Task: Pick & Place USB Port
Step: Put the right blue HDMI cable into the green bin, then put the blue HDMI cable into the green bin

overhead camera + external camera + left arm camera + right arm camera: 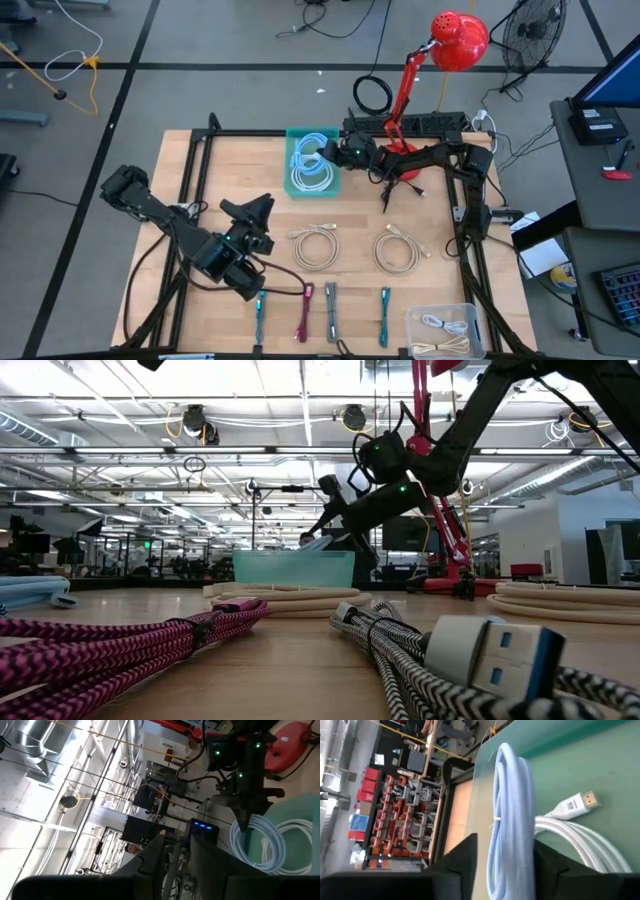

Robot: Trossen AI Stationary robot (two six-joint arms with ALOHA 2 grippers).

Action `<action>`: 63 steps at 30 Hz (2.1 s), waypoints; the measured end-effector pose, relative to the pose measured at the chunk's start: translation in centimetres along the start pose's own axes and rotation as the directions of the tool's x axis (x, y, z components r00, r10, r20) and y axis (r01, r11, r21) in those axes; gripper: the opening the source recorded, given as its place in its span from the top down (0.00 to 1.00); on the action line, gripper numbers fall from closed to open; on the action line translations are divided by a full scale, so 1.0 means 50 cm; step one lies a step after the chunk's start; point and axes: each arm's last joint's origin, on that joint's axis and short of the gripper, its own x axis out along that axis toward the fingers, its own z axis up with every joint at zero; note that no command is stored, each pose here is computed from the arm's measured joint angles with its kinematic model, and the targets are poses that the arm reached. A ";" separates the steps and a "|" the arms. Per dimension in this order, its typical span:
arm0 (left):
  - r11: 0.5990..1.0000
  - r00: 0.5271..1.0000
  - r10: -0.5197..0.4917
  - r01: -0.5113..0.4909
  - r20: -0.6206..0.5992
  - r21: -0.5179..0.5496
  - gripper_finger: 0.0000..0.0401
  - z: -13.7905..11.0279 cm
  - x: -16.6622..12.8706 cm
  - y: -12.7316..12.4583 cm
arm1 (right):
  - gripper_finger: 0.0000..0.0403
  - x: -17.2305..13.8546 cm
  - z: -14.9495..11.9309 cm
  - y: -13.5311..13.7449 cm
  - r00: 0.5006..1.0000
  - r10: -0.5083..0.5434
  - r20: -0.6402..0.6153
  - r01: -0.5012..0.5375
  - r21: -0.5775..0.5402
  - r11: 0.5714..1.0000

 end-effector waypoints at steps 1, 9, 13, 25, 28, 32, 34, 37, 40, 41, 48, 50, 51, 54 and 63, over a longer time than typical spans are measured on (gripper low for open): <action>1.000 1.000 0.000 0.000 0.000 0.000 0.76 0.000 0.000 0.000 | 0.64 -0.002 0.001 0.002 1.000 -0.001 -0.006 0.001 -0.011 1.000; 1.000 1.000 -0.003 0.003 -0.001 -0.009 0.76 0.000 0.000 0.000 | 0.43 -0.029 0.028 0.034 1.000 0.017 -0.026 -0.019 -0.048 0.999; 1.000 1.000 -0.012 0.012 -0.001 -0.011 0.76 0.000 -0.001 -0.001 | 0.37 -0.061 0.053 0.053 0.989 -0.131 -0.061 0.126 -0.083 0.989; 0.999 1.000 -0.026 0.026 -0.003 -0.019 0.76 0.000 -0.001 -0.002 | 0.36 -0.140 0.081 0.124 0.980 -0.198 0.000 0.195 -0.156 0.968; 0.999 1.000 -0.027 0.027 -0.003 -0.019 0.76 0.000 -0.001 -0.002 | 0.36 -0.150 0.083 0.132 0.982 -0.189 -0.014 0.183 -0.187 0.965; 0.999 1.000 -0.028 0.027 -0.003 -0.029 0.76 0.000 -0.001 -0.002 | 0.36 -0.158 0.065 0.150 0.986 -0.138 -0.098 0.108 -0.261 0.959; 0.999 1.000 -0.019 0.019 -0.005 -0.050 0.76 0.000 0.000 -0.001 | 0.36 -0.162 0.042 0.164 0.981 -0.102 -0.165 0.047 -0.310 0.950; 0.996 1.000 -0.005 0.005 -0.002 -0.086 0.76 -0.001 0.001 0.006 | 0.36 -0.168 -0.002 0.196 0.969 -0.015 -0.245 -0.088 -0.403 0.911; 0.981 1.000 -0.011 0.011 -0.002 -0.194 0.76 -0.006 0.000 0.041 | 0.36 -0.175 -0.066 0.234 0.927 0.113 -0.359 -0.278 -0.451 0.848; 0.969 1.000 -0.028 0.027 -0.001 -0.244 0.76 -0.010 -0.001 0.057 | 0.36 -0.182 -0.090 0.252 0.898 0.173 -0.405 -0.361 -0.453 0.815; 0.764 0.967 -0.217 0.252 0.130 -0.594 0.76 -0.082 -0.046 0.185 | 0.36 -0.274 -0.288 0.343 0.660 0.402 -0.635 -0.735 -0.434 0.520; 0.669 0.937 -0.288 0.343 0.196 -0.659 0.76 -0.106 -0.061 0.214 | 0.36 -0.316 -0.337 0.358 0.603 0.422 -0.677 -0.789 -0.429 0.439; 0.620 0.917 -0.327 0.390 0.228 -0.681 0.76 -0.116 -0.068 0.225 | 0.36 -0.336 -0.361 0.365 0.580 0.433 -0.690 -0.810 -0.430 0.399; 0.516 0.861 -0.406 0.492 0.306 -0.701 0.76 -0.133 -0.090 0.231 | 0.36 -0.391 -0.428 0.370 0.547 0.423 -0.723 -0.836 -0.444 0.321; 0.483 0.783 -0.532 0.593 0.323 -0.644 0.76 -0.144 -0.132 0.117 | 0.36 -0.494 -0.536 0.326 0.730 0.286 -0.621 -0.681 -0.622 0.387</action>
